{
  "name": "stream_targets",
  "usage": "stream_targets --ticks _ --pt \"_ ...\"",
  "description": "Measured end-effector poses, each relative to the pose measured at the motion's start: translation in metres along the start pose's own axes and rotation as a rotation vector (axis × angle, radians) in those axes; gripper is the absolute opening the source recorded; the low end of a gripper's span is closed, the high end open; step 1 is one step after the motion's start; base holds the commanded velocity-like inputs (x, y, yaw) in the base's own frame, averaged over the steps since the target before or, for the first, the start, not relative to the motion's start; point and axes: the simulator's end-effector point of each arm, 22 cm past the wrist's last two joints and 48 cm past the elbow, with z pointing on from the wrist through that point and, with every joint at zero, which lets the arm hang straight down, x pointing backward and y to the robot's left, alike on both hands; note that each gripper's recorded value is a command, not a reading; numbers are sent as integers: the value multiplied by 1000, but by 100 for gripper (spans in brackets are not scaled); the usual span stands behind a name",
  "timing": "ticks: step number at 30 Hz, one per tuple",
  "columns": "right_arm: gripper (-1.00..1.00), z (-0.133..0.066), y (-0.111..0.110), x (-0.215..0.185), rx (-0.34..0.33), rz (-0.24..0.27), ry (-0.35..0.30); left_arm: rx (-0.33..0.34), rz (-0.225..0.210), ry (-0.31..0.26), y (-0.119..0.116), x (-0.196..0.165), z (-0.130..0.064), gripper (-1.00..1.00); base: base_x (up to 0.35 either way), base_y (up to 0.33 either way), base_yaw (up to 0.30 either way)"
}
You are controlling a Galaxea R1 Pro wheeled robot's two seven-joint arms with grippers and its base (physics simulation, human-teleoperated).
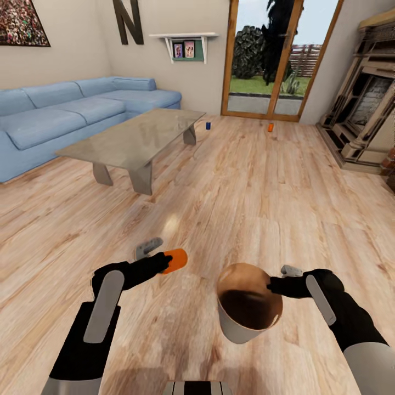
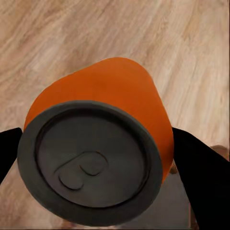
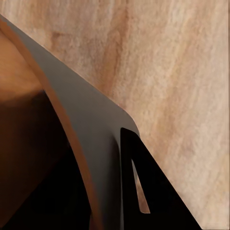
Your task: Put the three can of soda from the living room inside the tash can in the kitchen.
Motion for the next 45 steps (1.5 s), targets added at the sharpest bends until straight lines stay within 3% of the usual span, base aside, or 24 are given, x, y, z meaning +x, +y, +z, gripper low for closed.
stream_targets --ticks 3,9,13,19,23,29,32,37,41,45 --pt "-100 2 -7 0 27 4 19 77 -10 20 -27 5 -5 -100 0 0 0" --pt "-100 4 6 -3 -7 44 38 159 57 46 -73 20 -13 -100 0 0 0" --pt "-100 1 -4 -6 71 -12 36 208 113 67 -104 35 -19 -100 0 0 0" --pt "-100 -6 17 -12 31 -13 16 277 195 106 -148 64 -30 -100 0 0 0" --pt "-100 -13 14 -17 60 -38 2 338 200 145 -171 79 -40 -100 0 0 0" --pt "-100 -26 26 -25 35 -42 -28 326 210 199 -171 97 -35 -100 0 0 0" --pt "-100 -16 43 -12 45 -133 10 307 221 224 -166 105 -28 -100 0 0 0" --pt "-100 -16 60 -11 28 -182 5 287 220 241 -158 111 -22 -100 0 0 0" --pt "-100 -17 63 -11 28 -194 3 280 217 248 -155 114 -19 -100 0 0 0" --pt "-100 -17 66 -11 20 -195 4 224 199 310 -134 134 -1 -100 0 0 0"
